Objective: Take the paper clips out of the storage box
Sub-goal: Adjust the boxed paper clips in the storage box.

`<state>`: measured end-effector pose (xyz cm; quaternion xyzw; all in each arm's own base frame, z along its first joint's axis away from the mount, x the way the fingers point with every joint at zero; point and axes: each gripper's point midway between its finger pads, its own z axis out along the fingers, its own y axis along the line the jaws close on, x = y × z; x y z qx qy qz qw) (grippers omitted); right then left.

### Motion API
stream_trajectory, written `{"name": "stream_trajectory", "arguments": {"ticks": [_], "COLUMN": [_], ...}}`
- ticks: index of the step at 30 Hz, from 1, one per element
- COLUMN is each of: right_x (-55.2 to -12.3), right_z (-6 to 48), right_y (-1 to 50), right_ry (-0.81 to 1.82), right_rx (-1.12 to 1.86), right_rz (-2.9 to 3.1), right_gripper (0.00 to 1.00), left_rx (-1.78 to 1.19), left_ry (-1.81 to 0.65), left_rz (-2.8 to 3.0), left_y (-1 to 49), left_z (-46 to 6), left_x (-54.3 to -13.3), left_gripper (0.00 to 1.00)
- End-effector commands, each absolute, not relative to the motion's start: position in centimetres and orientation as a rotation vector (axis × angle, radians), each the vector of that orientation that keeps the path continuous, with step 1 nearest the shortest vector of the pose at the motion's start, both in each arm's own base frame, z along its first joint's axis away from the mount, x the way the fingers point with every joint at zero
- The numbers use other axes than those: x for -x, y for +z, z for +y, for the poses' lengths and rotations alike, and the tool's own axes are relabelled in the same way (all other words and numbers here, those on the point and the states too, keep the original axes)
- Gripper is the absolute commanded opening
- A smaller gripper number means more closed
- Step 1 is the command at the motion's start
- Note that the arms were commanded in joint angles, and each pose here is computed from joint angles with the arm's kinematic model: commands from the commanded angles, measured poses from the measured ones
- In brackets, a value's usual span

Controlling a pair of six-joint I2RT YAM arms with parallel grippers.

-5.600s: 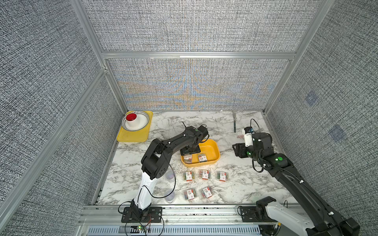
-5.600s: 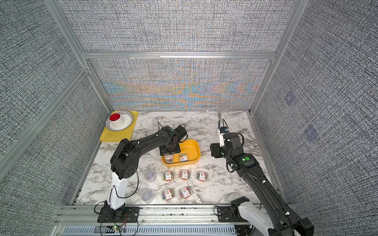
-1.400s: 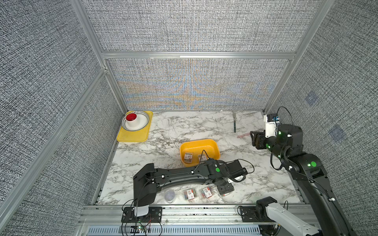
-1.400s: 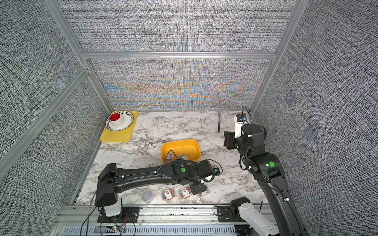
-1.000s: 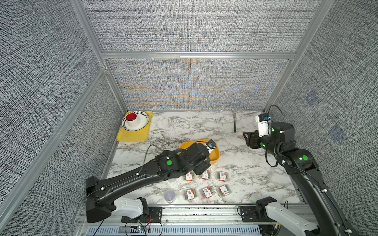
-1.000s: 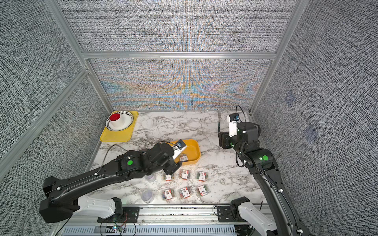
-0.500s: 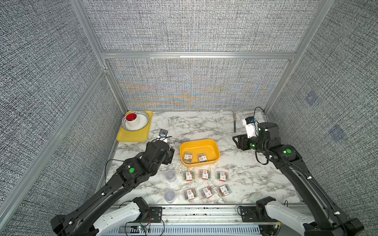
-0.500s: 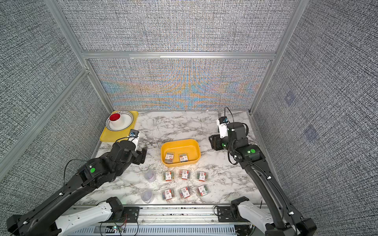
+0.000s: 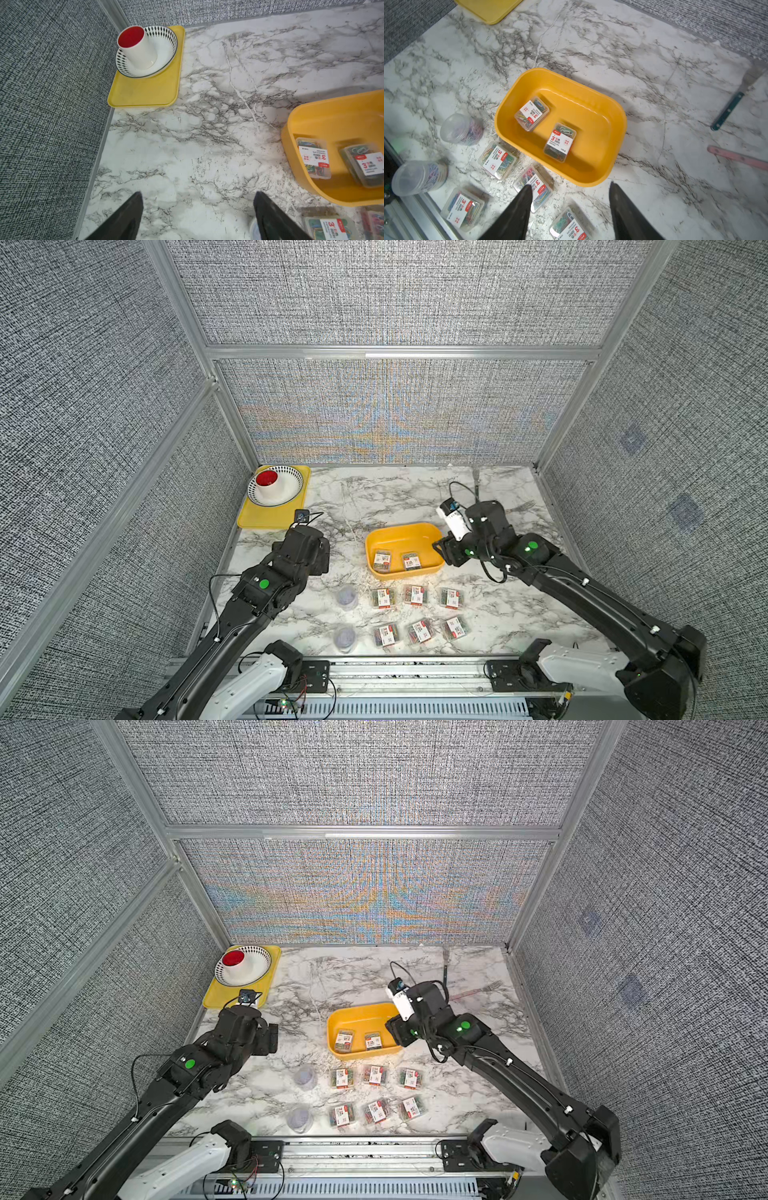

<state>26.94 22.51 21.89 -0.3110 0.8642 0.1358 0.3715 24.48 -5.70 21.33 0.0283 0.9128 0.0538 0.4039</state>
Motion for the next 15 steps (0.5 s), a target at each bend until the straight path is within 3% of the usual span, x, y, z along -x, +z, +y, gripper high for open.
{"name": "stream_trajectory", "arguments": {"ticks": [1, 15], "right_x": [-27.1, -27.5], "right_z": [24.5, 28.6], "right_y": [22.0, 15.1], "right_ry": [0.273, 0.163], "right_rx": [0.982, 1.533], "right_rz": [2.088, 2.194], "right_gripper": [0.62, 0.63], "left_rx": [-0.052, -0.050], "left_ry": [0.084, 0.046], "left_rz": [2.317, 2.333], "left_y": [20.6, 20.2], "left_z": [-6.0, -6.3], "left_x": [-24.7, -24.8], "left_gripper": [0.87, 0.86]}}
